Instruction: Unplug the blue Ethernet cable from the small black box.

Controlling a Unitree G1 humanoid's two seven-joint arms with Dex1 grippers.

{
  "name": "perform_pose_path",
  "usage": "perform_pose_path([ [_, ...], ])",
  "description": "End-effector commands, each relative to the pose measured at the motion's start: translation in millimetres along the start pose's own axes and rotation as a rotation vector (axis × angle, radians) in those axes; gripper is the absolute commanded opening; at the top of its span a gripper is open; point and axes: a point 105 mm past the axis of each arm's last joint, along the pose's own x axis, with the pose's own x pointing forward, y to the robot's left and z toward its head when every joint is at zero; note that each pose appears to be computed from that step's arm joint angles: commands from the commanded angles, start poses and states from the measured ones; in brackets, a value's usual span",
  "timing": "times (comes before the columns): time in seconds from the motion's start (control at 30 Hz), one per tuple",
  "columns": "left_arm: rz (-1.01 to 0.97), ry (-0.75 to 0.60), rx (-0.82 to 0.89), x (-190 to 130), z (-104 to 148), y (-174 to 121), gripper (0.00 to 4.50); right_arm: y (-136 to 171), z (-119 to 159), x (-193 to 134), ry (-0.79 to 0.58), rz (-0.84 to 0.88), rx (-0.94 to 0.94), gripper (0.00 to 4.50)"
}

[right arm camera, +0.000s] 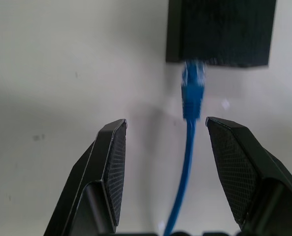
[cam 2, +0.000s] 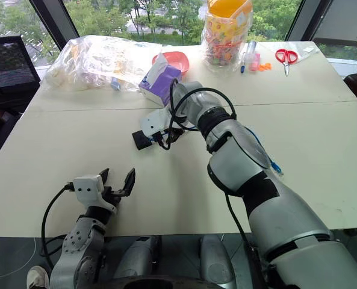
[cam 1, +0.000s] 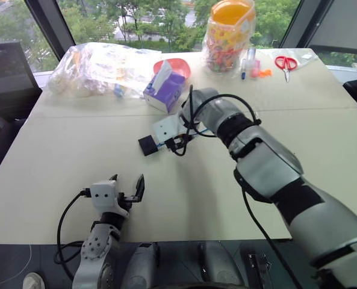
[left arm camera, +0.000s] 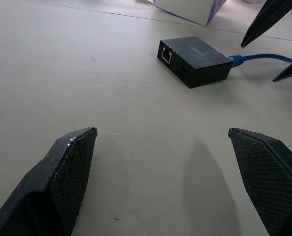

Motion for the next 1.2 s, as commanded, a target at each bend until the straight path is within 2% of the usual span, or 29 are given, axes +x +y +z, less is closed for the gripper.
perform_pose_path([
  [0.03, 0.018, -0.021, 0.003, -2.3, 3.2, 1.1, 4.46, -13.4, 17.1, -4.7, -0.014, -0.043, 0.015, 2.66],
  [0.23, 0.041, -0.025, -0.001, -6.4, 3.4, 1.4, 4.46, -18.3, 23.1, 1.6, 0.006, -0.083, 0.040, 2.66],
  [0.4, 0.061, -0.032, -0.003, -9.0, 5.1, 1.2, 4.46, -17.9, 11.5, 5.8, 0.083, -0.107, 0.053, 2.66],
  [0.6, 0.068, -0.040, -0.006, -8.6, 6.9, -0.4, 4.46, -15.5, 7.7, 8.4, 0.105, -0.100, 0.071, 2.66],
  [0.7, 0.069, -0.041, -0.006, -8.2, 7.2, -1.1, 4.50, -14.9, 9.5, 10.2, 0.108, -0.096, 0.071, 1.76],
  [0.73, 0.070, -0.043, -0.004, -7.9, 7.7, -1.3, 4.50, -14.3, 10.4, 11.3, 0.110, -0.091, 0.067, 1.17],
  [0.8, 0.076, -0.050, -0.002, -7.1, 9.8, -0.9, 4.50, -13.0, 11.8, 13.1, 0.112, -0.082, 0.065, 0.30],
  [0.83, 0.085, -0.056, -0.001, -7.1, 11.6, 0.7, 4.50, -12.4, 12.9, 14.5, 0.111, -0.079, 0.067, 0.02],
  [1.0, 0.097, -0.053, 0.002, -11.7, 14.0, 7.7, 4.50, -11.6, 13.8, 17.8, 0.112, -0.084, 0.072, 0.02],
  [1.13, -0.069, 0.021, 0.008, -19.6, 12.8, 0.8, 4.50, -14.0, 10.0, 13.4, 0.097, -0.103, 0.067, 0.02],
  [1.2, -0.158, 0.052, 0.009, -23.6, 20.6, 4.9, 4.50, -18.7, 4.4, 6.4, 0.080, -0.145, 0.050, 0.02],
])
